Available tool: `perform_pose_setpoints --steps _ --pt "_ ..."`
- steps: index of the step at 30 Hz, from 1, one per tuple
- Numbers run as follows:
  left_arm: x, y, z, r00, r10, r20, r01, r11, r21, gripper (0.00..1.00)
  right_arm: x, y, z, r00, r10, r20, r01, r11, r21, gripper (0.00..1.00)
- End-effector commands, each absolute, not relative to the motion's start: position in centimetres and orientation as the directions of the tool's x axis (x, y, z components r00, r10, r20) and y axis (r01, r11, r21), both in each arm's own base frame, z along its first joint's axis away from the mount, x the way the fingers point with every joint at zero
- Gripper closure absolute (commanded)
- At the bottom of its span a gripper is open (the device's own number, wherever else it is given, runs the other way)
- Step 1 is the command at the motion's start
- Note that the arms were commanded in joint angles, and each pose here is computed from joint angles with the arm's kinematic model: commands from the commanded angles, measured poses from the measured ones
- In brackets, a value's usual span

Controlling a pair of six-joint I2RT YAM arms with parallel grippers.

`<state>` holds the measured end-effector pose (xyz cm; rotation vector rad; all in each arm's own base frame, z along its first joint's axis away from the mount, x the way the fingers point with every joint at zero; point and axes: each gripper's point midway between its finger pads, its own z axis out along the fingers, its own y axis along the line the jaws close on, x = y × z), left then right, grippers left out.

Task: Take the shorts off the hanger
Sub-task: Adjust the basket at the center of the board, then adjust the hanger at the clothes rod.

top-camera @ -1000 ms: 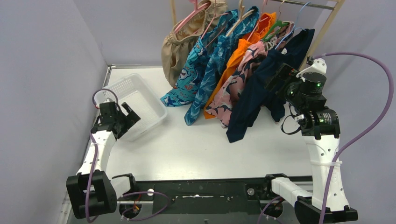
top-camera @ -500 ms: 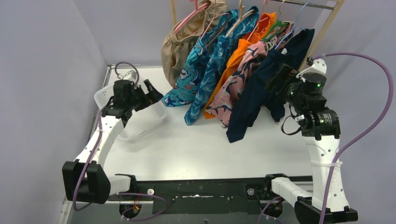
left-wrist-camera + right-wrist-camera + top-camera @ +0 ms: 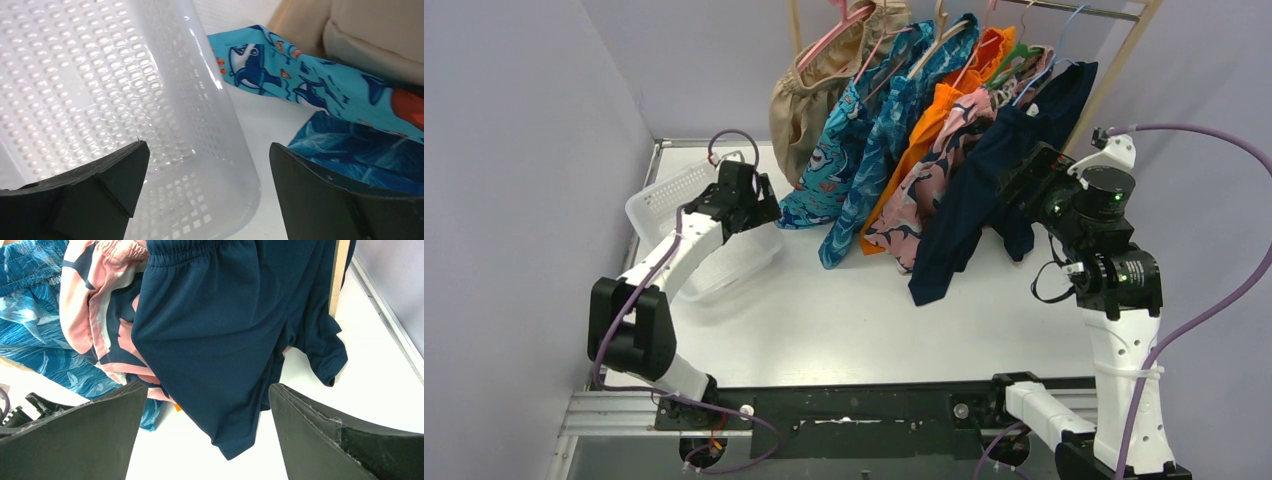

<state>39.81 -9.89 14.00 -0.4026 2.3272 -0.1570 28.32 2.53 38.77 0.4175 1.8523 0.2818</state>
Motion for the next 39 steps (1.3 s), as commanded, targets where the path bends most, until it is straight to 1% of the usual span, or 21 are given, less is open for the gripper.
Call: perform_pose_setpoints --steps 1,4,7,12,15,17,20,23,27,31,33,37,39 --pt "40.9 -8.2 13.8 -0.664 -0.278 -0.695 -0.282 0.953 -0.112 0.07 28.2 2.5 39.5 -0.244 0.429 -0.87 0.135 0.903 0.408 0.02" --pt "40.5 -8.8 11.9 -0.719 -0.248 -0.649 -0.263 0.962 -0.077 0.07 28.1 2.5 39.9 -0.238 0.427 -0.872 0.131 0.904 0.407 0.02" --pt "39.5 -9.0 10.7 -0.744 -0.215 -0.633 -0.244 0.969 -0.043 0.1 28.0 2.3 40.1 -0.231 0.419 -0.878 0.136 0.908 0.397 0.02" --pt "36.9 -8.3 9.9 -0.759 -0.204 -0.618 -0.238 0.971 -0.029 0.23 28.9 1.8 40.9 -0.235 0.401 -0.885 0.161 0.914 0.372 0.02" --pt "35.8 -8.1 10.4 -0.752 -0.2 -0.629 -0.227 0.973 -0.038 0.24 29.7 1.5 42.6 -0.203 0.41 -0.889 0.176 0.909 0.379 0.02" --pt "35.5 -8.0 10.8 -0.748 -0.198 -0.634 -0.223 0.974 -0.041 0.23 30.6 1.3 43.4 -0.194 0.407 -0.893 0.19 0.908 0.373 0.02" --pt "35.9 -8.5 12.6 -0.723 -0.208 -0.658 -0.211 0.974 -0.076 0.17 32.4 0.4 43.7 -0.198 0.409 -0.891 0.257 0.899 0.355 0.0" --pt "36.4 -9.6 15.4 -0.689 -0.223 -0.69 -0.177 0.974 -0.138 0.13 33.8 -0.8 44.3 -0.166 0.413 -0.895 0.331 0.879 0.344 0.03" --pt "36.4 -10.5 19.9 -0.612 -0.257 -0.748 -0.125 0.965 -0.229 0.1 36.1 0.0 45.6 -0.148 0.423 -0.894 0.29 0.883 0.37 0.07" --pt "35.1 -11.4 23.4 -0.541 -0.292 -0.789 -0.049 0.947 -0.317 0.09 38.4 1.5 44.6 -0.215 0.438 -0.873 0.248 0.889 0.384 0.08" --pt "34.4 -11.6 24.5 -0.513 -0.31 -0.8 -0.019 0.936 -0.35 0.09 39.0 2.0 44.4 -0.229 0.44 -0.869 0.232 0.891 0.39 0.11" --pt "33.1 -12.1 25.2 -0.487 -0.34 -0.804 0.028 0.914 -0.404 0.09 39.7 2.6 43.4 -0.264 0.445 -0.856 0.223 0.891 0.395 0.11" --pt "32.7 -12.2 25.4 -0.482 -0.348 -0.804 0.041 0.908 -0.418 0.08 40.0 2.4 42.1 -0.292 0.44 -0.849 0.253 0.892 0.375 0.15"
